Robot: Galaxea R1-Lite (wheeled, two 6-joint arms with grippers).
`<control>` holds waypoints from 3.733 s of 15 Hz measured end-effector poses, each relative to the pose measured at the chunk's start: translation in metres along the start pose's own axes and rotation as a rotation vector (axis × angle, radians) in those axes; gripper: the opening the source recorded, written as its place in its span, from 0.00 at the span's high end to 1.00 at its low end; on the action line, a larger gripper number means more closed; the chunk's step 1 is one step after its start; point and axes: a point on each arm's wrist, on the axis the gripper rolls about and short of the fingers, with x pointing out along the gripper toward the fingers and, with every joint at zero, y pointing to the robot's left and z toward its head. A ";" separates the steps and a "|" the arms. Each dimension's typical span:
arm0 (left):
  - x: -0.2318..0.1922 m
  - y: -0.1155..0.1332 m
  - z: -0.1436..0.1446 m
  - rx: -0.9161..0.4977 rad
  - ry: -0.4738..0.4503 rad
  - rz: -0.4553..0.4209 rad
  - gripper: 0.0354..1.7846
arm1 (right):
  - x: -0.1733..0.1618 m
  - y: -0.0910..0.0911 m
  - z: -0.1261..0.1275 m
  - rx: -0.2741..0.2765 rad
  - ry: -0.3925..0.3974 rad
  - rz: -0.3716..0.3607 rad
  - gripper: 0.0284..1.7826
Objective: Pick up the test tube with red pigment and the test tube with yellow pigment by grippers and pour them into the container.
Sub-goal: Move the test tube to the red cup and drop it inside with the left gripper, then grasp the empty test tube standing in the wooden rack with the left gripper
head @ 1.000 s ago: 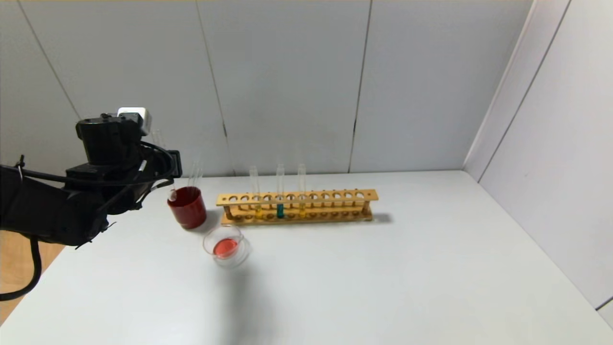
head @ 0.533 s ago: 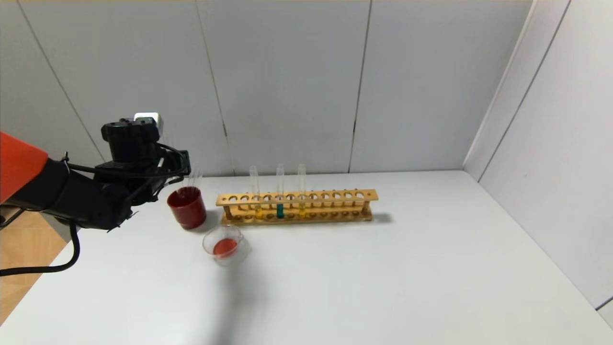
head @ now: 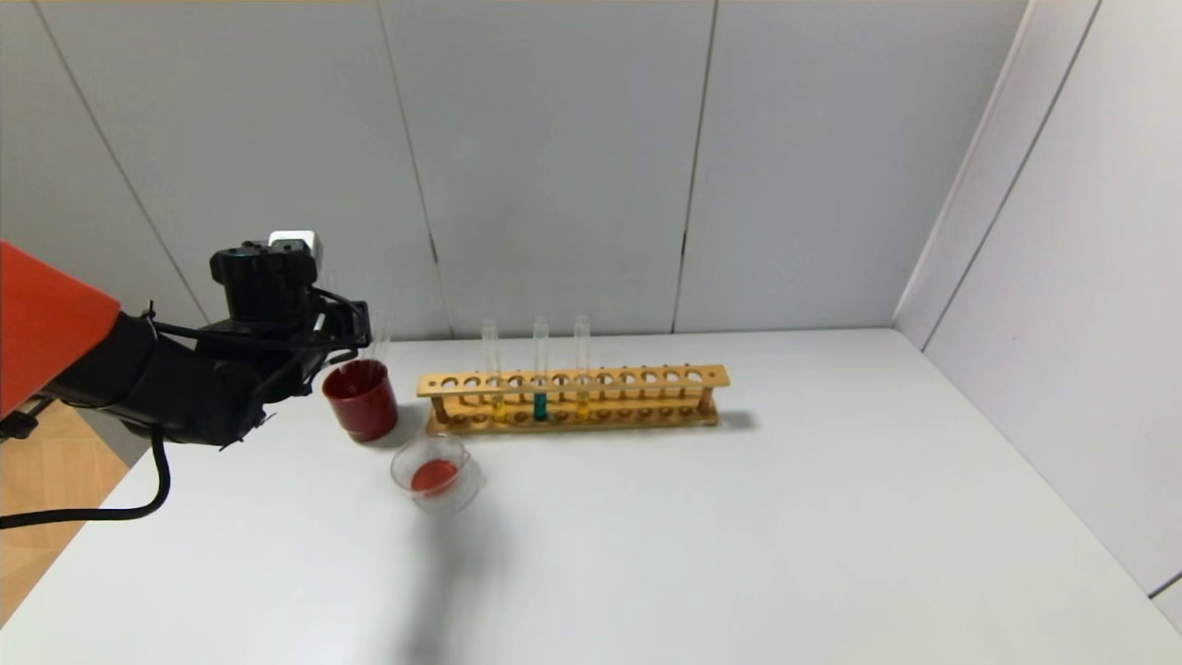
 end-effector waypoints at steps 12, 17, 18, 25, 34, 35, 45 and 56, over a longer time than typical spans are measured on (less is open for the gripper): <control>-0.003 0.000 -0.014 0.013 0.034 0.000 0.37 | 0.000 0.000 0.000 0.000 0.000 0.000 0.02; -0.019 -0.002 0.003 0.007 -0.017 -0.013 0.05 | 0.000 0.000 0.000 0.000 0.000 0.000 0.02; -0.026 -0.005 0.011 0.011 -0.035 -0.025 0.03 | 0.000 0.000 0.000 0.000 0.000 0.000 0.02; -0.101 -0.026 0.039 0.167 -0.136 -0.187 0.02 | 0.000 0.000 0.000 0.000 0.000 0.000 0.02; -0.131 -0.016 -0.013 0.119 0.047 -0.612 0.02 | 0.000 0.000 0.000 0.000 0.000 0.000 0.02; -0.130 -0.017 -0.018 0.115 0.070 -0.630 0.02 | 0.000 0.000 0.000 0.000 0.000 0.000 0.02; -0.081 -0.044 -0.038 0.116 0.026 -0.684 0.02 | 0.000 0.000 0.000 0.000 0.000 0.000 0.02; -0.031 -0.076 -0.041 0.127 0.070 -0.699 0.02 | 0.000 0.000 0.000 0.000 0.000 0.000 0.02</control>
